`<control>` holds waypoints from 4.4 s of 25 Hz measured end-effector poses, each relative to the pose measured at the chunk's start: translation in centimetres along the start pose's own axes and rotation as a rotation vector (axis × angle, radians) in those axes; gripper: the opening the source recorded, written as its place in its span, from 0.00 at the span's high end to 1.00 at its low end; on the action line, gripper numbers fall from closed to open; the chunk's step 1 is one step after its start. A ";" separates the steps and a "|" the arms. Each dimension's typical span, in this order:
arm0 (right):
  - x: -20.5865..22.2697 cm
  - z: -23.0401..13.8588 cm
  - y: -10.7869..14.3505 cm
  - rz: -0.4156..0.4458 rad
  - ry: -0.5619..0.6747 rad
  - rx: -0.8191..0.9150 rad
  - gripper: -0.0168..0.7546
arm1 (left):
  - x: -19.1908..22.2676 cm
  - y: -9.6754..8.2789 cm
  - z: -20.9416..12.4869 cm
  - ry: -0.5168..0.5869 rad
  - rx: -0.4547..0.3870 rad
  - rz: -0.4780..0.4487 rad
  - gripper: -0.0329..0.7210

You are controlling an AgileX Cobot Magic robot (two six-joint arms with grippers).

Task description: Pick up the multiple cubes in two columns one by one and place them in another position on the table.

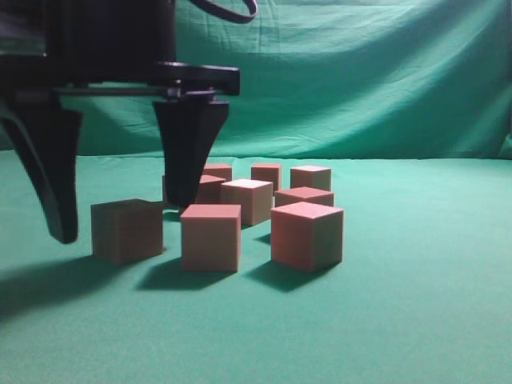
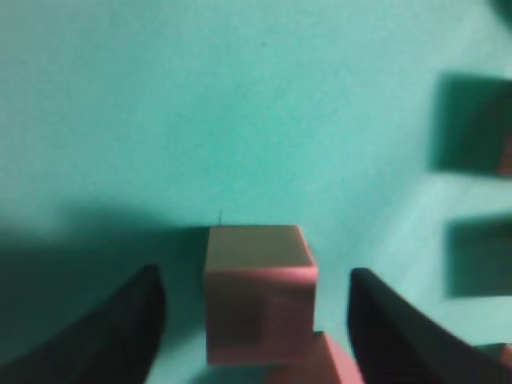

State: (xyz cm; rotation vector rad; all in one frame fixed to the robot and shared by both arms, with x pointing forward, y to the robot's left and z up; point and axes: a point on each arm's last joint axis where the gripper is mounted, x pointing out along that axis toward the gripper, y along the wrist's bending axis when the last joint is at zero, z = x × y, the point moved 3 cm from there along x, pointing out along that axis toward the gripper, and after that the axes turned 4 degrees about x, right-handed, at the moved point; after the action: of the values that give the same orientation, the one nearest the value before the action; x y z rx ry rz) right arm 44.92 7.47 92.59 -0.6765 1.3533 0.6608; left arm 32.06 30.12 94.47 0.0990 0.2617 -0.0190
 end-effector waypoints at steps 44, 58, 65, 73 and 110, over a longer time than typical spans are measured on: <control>-40.1 -18.8 -5.3 0.217 -0.974 -0.169 0.98 | 0.0 0.0 0.0 0.000 0.000 0.000 0.96; -30.8 -27.5 -9.1 0.057 -0.967 -0.023 0.98 | 0.0 0.0 0.0 0.000 0.000 0.000 0.96; -23.4 -29.4 -11.4 -0.064 -1.143 0.255 0.98 | 0.0 0.0 0.0 0.000 0.000 0.000 0.96; -15.5 -33.4 -12.4 -0.232 -1.191 0.524 0.98 | 0.0 0.0 0.0 0.000 0.000 0.000 0.96; -3.5 -36.2 -13.6 -0.442 -1.067 0.690 0.98 | 0.0 0.0 0.0 0.000 0.000 0.000 0.96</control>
State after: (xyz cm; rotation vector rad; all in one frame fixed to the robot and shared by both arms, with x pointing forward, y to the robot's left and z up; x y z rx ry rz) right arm 31.77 -29.00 93.46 0.0064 0.3386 0.0953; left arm 32.06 30.12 94.47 0.0990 0.2617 -0.0190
